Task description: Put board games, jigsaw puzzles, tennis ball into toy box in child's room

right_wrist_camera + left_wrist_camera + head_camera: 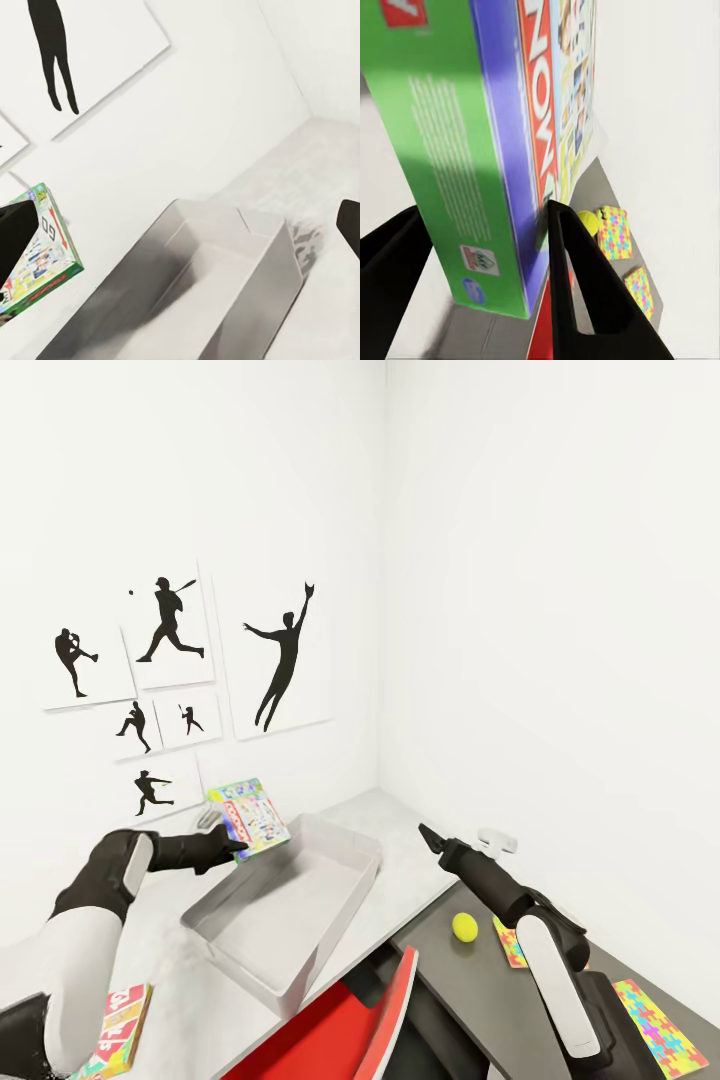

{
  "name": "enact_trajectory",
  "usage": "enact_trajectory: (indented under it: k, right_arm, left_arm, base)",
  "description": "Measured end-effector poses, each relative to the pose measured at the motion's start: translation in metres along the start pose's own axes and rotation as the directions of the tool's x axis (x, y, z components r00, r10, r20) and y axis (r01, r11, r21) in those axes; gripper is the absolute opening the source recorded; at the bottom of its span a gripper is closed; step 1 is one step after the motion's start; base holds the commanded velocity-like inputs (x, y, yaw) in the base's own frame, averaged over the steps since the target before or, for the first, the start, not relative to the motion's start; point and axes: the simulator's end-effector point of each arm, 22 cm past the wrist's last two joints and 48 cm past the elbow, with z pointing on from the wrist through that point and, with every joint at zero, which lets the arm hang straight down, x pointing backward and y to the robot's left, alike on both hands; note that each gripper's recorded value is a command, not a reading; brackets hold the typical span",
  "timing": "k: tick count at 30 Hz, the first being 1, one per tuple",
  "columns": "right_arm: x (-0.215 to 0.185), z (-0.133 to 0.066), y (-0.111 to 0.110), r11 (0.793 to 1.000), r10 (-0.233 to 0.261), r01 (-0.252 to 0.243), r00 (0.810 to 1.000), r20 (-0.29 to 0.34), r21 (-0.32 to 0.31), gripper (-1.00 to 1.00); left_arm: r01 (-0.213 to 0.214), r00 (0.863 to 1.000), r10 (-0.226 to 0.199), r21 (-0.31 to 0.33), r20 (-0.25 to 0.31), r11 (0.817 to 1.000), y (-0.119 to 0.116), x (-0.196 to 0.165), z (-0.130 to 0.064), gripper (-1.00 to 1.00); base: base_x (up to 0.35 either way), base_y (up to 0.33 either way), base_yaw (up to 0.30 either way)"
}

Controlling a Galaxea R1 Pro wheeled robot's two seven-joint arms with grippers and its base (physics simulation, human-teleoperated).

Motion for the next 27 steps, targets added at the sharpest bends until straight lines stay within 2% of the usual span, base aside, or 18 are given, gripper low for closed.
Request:
enact_trajectory:
  k: [7, 10, 14, 18, 27]
  right_arm:
    - [0.000, 0.000, 0.000, 1.000, 0.001, -0.001, 1.000, -0.001, 0.001, 1.00]
    - [0.001, 0.000, 0.000, 1.000, 0.002, -0.002, 1.000, -0.001, 0.001, 1.00]
    - [0.002, 0.001, -0.002, 1.000, 0.003, -0.003, 1.000, -0.004, 0.004, 1.00]
    - [0.009, 0.002, -0.006, 1.000, 0.010, -0.010, 1.000, -0.018, 0.013, 1.00]
    - [0.011, 0.003, -0.008, 1.000, 0.012, -0.012, 1.000, -0.023, 0.016, 1.00]
  left_arm:
    - [0.049, 0.997, -0.049, 0.003, -0.062, 0.999, 0.002, 0.012, 0.013, -1.00]
    - [0.090, 0.990, -0.090, -0.003, -0.112, 0.996, 0.010, 0.031, 0.021, -1.00]
    - [0.124, 0.982, -0.124, -0.014, -0.141, 0.992, 0.020, 0.043, 0.023, -1.00]
    - [0.138, 0.979, -0.138, -0.015, -0.149, 0.990, 0.023, 0.047, 0.023, -1.00]
    - [0.141, 0.978, -0.142, -0.016, -0.153, 0.990, 0.024, 0.048, 0.023, -1.00]
  base:
    - [0.000, 0.000, 0.000]
    - [0.000, 0.000, 0.000]
    - [0.000, 0.000, 0.000]
    - [-0.023, 0.000, 0.000]
    - [-0.180, 0.000, 0.000]
